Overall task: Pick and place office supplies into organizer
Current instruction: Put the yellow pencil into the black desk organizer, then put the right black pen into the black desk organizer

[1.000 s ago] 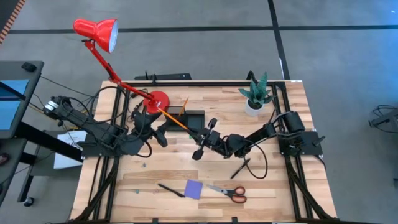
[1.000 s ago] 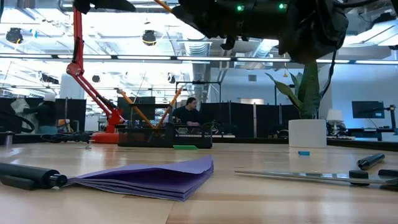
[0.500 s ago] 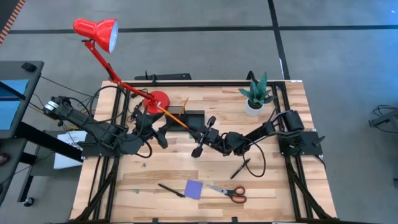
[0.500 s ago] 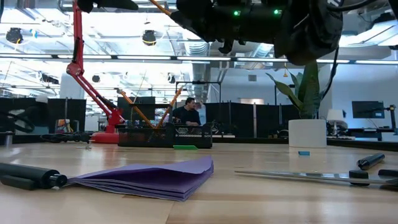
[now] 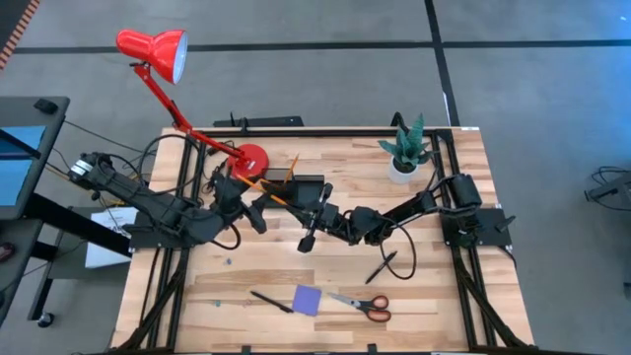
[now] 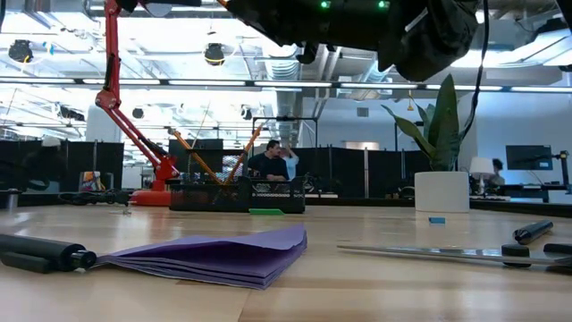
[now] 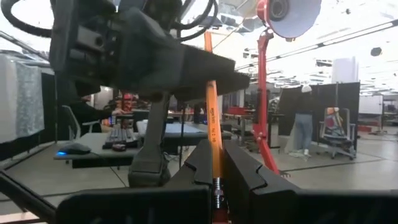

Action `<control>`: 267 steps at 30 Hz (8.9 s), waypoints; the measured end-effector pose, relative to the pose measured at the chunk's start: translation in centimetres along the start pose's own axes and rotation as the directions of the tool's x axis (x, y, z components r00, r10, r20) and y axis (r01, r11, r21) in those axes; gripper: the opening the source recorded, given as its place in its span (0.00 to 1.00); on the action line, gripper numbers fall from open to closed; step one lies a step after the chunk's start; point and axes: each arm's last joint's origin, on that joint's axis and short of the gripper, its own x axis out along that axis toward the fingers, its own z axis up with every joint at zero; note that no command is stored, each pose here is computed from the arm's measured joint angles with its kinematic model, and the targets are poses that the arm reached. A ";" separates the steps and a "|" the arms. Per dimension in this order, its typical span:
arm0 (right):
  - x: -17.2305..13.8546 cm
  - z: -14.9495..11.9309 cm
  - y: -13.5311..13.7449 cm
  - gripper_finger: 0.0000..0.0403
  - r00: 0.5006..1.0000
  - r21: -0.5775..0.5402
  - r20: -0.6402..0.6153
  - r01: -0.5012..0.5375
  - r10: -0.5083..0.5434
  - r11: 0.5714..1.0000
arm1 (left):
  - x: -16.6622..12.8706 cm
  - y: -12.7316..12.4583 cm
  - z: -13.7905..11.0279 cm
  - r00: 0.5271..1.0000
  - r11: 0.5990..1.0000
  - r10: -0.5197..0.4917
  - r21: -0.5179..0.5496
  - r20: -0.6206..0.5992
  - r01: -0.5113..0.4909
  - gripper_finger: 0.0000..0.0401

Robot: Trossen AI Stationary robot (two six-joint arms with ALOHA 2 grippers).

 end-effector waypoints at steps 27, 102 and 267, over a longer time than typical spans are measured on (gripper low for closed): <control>0.1 0.2 -0.1 0.03 1.000 -0.008 0.014 0.012 -0.012 1.000 | 0.2 -0.2 0.4 0.998 0.997 -0.055 0.056 0.002 0.055 0.02; -12.0 8.5 4.2 0.19 0.742 -0.192 -0.669 -0.129 -0.033 0.973 | 9.8 10.2 -6.7 0.974 0.991 0.135 0.025 -0.184 -0.133 0.51; 11.8 -7.4 -12.9 0.00 0.967 0.273 -0.161 -0.149 0.198 0.950 | -2.2 11.6 4.6 0.826 0.886 -0.434 0.007 0.360 0.463 0.52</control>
